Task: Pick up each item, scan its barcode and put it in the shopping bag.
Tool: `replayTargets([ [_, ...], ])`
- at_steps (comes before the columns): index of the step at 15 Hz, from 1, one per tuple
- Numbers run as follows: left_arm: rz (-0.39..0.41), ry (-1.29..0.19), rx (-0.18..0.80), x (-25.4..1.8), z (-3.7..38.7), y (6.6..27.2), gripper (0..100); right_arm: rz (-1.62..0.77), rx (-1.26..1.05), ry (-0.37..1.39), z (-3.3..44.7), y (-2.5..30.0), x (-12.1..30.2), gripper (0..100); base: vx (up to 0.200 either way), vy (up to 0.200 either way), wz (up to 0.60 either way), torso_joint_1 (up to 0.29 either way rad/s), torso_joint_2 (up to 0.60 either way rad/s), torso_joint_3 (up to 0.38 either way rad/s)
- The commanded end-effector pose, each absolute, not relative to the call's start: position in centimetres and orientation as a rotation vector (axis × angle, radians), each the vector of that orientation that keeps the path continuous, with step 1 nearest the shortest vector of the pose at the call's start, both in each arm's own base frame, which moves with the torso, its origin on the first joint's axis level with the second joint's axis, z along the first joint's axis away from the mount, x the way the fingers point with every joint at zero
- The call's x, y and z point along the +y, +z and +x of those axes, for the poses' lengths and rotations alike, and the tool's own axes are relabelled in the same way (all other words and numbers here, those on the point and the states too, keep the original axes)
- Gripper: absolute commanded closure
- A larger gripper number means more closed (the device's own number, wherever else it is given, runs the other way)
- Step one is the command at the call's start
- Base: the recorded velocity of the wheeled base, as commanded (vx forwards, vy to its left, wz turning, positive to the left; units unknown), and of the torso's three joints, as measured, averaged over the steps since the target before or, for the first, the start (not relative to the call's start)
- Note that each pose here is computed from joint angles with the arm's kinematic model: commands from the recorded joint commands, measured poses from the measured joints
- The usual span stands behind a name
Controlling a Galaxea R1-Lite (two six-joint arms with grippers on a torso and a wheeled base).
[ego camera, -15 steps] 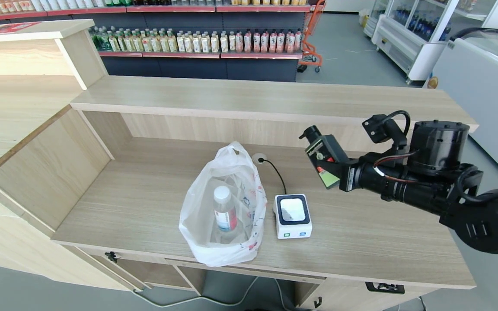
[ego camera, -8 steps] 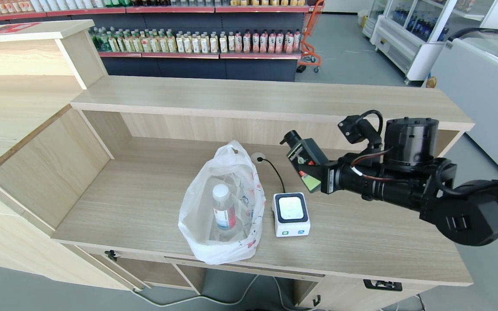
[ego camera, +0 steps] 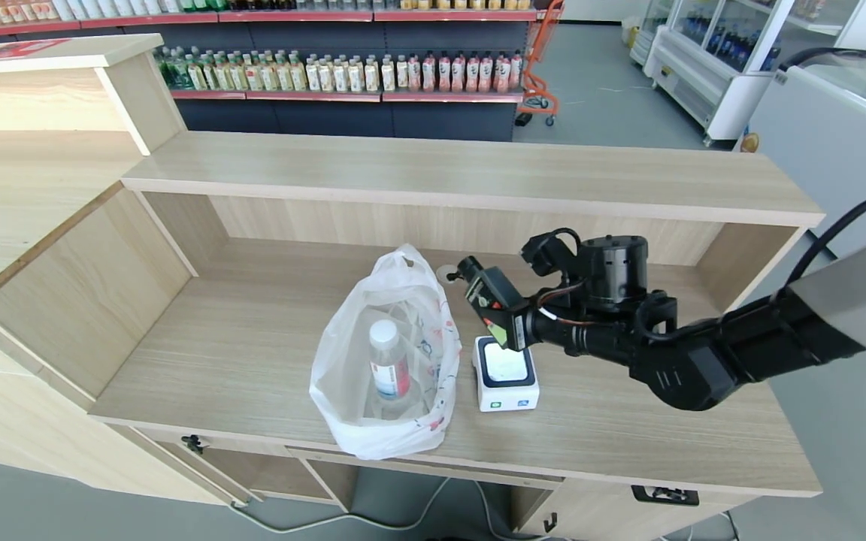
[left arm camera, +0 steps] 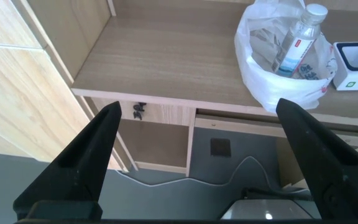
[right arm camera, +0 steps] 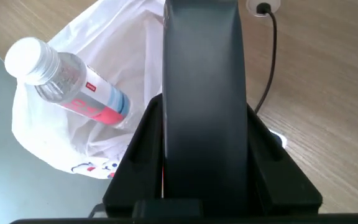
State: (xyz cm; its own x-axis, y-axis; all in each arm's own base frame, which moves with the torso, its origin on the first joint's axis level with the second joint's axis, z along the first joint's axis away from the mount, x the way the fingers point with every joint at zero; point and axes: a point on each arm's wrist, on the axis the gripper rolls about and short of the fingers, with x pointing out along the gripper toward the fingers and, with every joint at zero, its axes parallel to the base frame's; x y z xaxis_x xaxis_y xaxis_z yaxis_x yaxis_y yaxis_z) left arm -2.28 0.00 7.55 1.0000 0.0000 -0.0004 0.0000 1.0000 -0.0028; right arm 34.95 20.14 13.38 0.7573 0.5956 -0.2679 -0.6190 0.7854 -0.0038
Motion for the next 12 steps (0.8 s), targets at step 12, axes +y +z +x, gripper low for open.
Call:
replayTargets([
  [12,-0.003,0.000,0.002,0.0,-2.3,7.6,0,-0.112,0.265,0.756,39.8,6.1,28.2,100,0.000,0.000,0.00,0.000,0.00,0.000],
])
